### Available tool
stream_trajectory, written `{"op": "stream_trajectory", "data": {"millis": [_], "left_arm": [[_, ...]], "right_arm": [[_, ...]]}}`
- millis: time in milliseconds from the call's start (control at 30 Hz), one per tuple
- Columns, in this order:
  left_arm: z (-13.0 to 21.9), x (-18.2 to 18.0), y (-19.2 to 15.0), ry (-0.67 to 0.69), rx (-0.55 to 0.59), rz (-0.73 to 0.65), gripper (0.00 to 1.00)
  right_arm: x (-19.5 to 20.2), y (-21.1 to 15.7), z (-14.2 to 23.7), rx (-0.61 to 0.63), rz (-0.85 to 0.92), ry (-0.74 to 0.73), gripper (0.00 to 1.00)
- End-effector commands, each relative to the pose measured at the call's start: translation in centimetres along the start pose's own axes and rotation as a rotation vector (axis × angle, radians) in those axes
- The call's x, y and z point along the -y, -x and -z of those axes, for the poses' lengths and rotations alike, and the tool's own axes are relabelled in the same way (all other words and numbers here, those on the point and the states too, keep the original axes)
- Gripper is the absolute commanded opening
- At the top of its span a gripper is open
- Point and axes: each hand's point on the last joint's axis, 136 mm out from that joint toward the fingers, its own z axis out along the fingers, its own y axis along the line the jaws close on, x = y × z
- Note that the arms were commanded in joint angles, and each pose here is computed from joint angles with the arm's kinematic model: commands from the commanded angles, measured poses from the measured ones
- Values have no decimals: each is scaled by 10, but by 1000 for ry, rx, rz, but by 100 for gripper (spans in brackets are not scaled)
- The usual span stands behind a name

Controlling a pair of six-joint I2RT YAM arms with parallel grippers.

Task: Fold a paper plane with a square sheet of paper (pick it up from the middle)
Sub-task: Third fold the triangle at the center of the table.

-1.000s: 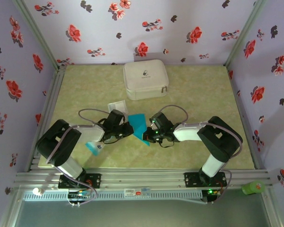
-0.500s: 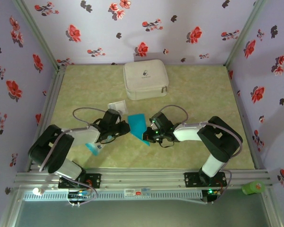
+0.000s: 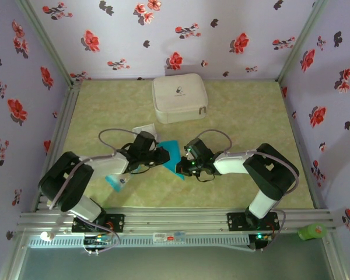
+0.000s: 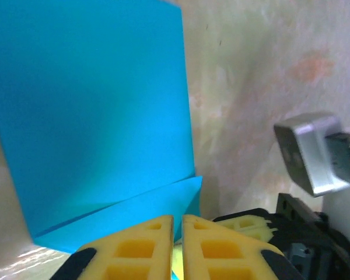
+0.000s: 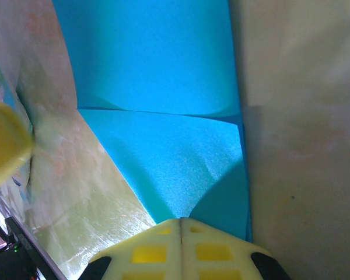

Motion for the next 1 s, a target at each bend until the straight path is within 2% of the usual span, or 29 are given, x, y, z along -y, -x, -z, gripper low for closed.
{"op": "stream_trajectory", "data": {"millis": [0,300,433,600,800,967], "left_arm": [[-14,1,-4,-15,-32,36,12],[-25,-44,-24,84,-50,108,7],[-24,-50,-30,97,-63,98,7],[-25,-48,-31,75,-63,89,6],[-24,-45,-29,72,-62,86,6],[-25,-46,-29,76,-64,90,6]], "right_arm": [[46,-26,0,-82,-67,-165,0],[15,-11,9,-49,-22,-89,3],[-9,-5,20,-30,20,-20,5],[-39,-10,9,-102,78,69,5],[-23,-1,-15,-103,56,3,5],[5,-11,-23,-113,15,-52,4]]}}
